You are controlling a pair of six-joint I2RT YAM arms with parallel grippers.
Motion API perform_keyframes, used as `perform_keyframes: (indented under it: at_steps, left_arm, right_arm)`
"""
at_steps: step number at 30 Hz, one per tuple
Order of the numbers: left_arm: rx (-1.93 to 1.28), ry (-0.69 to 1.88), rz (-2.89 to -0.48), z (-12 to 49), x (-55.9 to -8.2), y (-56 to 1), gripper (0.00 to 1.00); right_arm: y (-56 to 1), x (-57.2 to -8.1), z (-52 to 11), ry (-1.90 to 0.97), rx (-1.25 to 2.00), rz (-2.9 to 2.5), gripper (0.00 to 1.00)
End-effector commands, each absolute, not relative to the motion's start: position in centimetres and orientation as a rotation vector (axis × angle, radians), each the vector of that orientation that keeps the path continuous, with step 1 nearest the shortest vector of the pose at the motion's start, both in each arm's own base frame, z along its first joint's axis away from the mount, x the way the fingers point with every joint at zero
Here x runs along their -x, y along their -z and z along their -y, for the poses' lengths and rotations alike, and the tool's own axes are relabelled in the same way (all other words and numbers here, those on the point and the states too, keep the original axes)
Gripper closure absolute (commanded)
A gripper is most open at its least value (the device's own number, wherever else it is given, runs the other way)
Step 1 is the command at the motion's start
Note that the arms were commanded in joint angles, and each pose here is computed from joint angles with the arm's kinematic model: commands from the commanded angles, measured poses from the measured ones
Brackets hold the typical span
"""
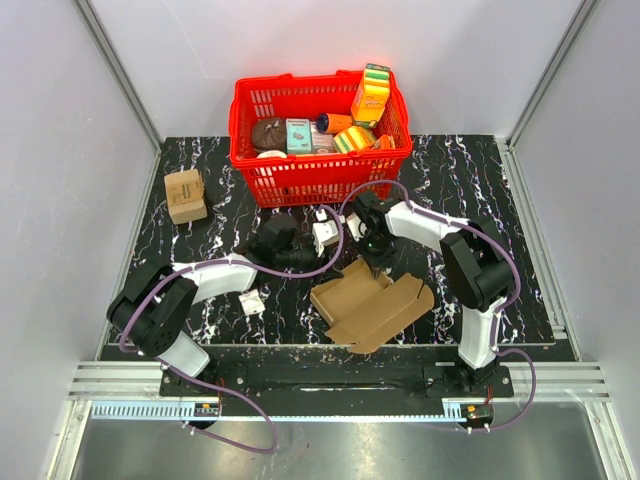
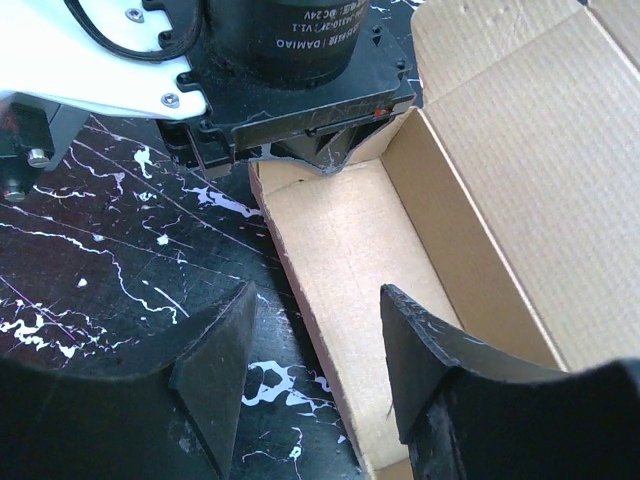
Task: Fold the paper box
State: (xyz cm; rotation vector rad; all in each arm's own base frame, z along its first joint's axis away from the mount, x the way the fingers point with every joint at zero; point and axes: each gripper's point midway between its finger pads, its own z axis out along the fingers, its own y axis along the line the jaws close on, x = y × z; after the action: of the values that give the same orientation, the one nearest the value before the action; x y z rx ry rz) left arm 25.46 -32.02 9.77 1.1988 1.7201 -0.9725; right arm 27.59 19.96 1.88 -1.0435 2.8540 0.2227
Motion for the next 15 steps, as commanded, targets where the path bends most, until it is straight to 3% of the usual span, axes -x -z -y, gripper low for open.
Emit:
perform_keyframes:
  at_steps: [1, 5, 8, 11, 15]
  left_arm:
    - [-1.214, 0.963, -1.628, 33.0, -26.4, -11.9, 0.44]
    - [-1.213, 0.964, -1.629, 33.0, -26.4, -11.9, 0.44]
    - [-1.211, 0.963, -1.633, 33.0, -26.4, -11.8, 0.44]
    - [-1.212, 0.965, -1.630, 33.0, -26.4, -11.8, 0.44]
    - [-1.209, 0.966, -1.631, 33.0, -26.4, -11.9, 0.44]
  right_arm:
    - [-3.2, -28.2, -20.3, -0.187, 1.044, -2.781, 0.92]
    - [-3.6, -28.3, -20.3, -0.173, 1.050, -2.756, 0.86]
    - [-3.9, -28.5, -20.2, -0.161, 1.052, -2.733, 0.73]
    - [-4.3, -28.5, -20.3, -0.164, 1.053, -2.720, 0.66]
    - [-5.1, -28.6, -20.8, -0.199, 1.050, -2.695, 0.61]
